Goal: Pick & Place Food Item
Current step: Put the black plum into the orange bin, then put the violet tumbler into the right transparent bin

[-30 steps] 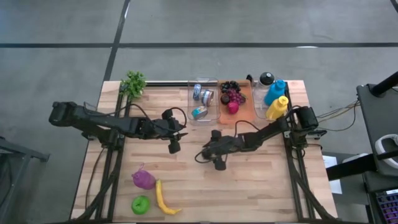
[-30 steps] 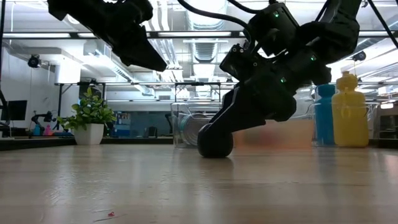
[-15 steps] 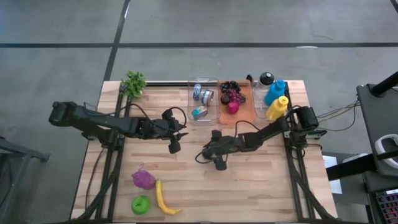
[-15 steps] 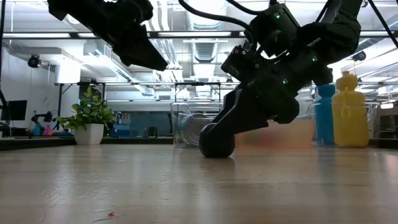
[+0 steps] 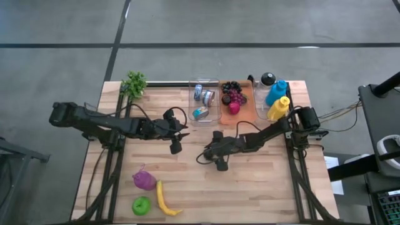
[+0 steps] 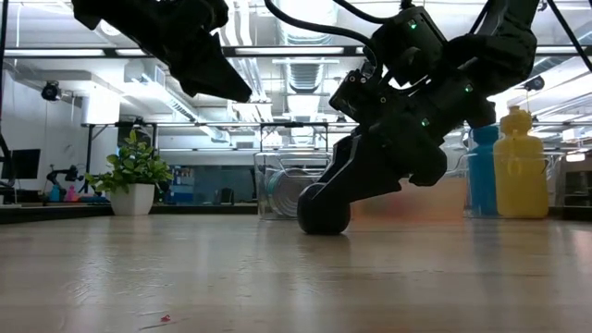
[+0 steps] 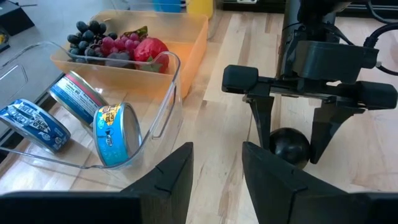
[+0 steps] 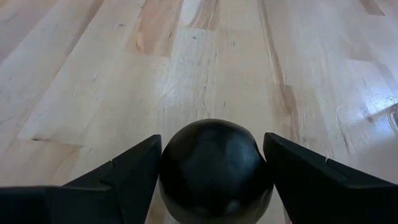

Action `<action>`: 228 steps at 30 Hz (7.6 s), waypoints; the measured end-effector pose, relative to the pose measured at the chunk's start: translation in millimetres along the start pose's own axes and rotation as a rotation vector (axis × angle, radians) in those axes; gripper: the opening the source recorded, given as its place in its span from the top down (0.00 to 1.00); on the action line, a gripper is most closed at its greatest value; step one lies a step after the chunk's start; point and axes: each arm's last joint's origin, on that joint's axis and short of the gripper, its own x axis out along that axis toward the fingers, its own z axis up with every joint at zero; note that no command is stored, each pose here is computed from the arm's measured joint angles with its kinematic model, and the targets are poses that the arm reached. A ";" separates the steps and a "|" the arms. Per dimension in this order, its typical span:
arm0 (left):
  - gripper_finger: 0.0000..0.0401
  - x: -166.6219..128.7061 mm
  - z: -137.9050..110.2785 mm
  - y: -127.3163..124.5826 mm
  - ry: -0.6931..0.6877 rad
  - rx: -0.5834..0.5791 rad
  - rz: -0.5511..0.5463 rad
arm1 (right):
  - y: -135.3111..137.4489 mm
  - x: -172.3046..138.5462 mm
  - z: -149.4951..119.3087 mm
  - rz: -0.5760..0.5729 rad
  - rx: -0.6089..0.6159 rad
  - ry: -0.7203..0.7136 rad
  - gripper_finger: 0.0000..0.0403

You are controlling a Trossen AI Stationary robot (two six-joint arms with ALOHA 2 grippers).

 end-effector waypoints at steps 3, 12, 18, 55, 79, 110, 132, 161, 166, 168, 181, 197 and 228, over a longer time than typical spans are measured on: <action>0.65 0.0 0.0 0.0 0.000 -0.002 0.000 | 0.1 0.0 -0.2 0.003 0.008 0.002 0.33; 0.65 -0.5 -0.3 -1.6 0.000 0.001 -0.006 | 0.2 -0.4 -0.7 0.008 -0.001 0.011 0.31; 0.65 -0.5 -0.3 -1.6 0.000 0.004 -0.006 | 0.2 -0.4 -0.9 0.008 -0.002 0.013 0.28; 0.65 -0.5 0.7 -1.8 -0.009 0.001 -0.008 | 0.0 -0.4 -2.1 -0.001 -0.007 0.029 0.43; 0.66 -0.8 2.1 -2.6 -0.021 -0.002 -0.012 | -3.0 -51.9 40.2 -0.030 0.007 -0.038 0.44; 0.66 -4.1 5.6 -4.8 -0.034 0.023 -0.022 | -98.7 -139.8 24.6 -0.805 0.423 -0.056 0.44; 0.66 -4.3 7.3 -5.0 -0.045 0.022 -0.023 | -129.7 -118.9 -8.2 -0.800 0.553 0.122 0.44; 0.66 -4.4 7.2 -5.5 -0.045 0.023 -0.025 | -125.7 -133.9 -11.6 -0.853 0.522 0.217 0.42; 0.66 -4.4 7.1 -5.5 -0.045 0.023 -0.025 | -125.7 -133.9 -11.6 -0.852 0.523 0.216 0.37; 0.66 -4.4 7.2 -5.5 -0.045 0.023 -0.025 | -125.7 -133.9 -11.5 -0.853 0.523 0.216 0.35; 0.66 -4.3 7.1 -5.5 -0.045 0.023 -0.025 | -124.9 -132.5 -11.6 -0.806 0.503 0.229 0.22; 0.66 -4.3 7.1 -5.5 -0.045 0.023 -0.025 | -122.4 -145.7 -0.1 -0.780 0.520 0.141 0.20; 0.66 -4.3 7.1 -5.5 -0.045 0.023 -0.024 | -97.6 -147.0 16.4 -0.690 0.443 0.049 0.40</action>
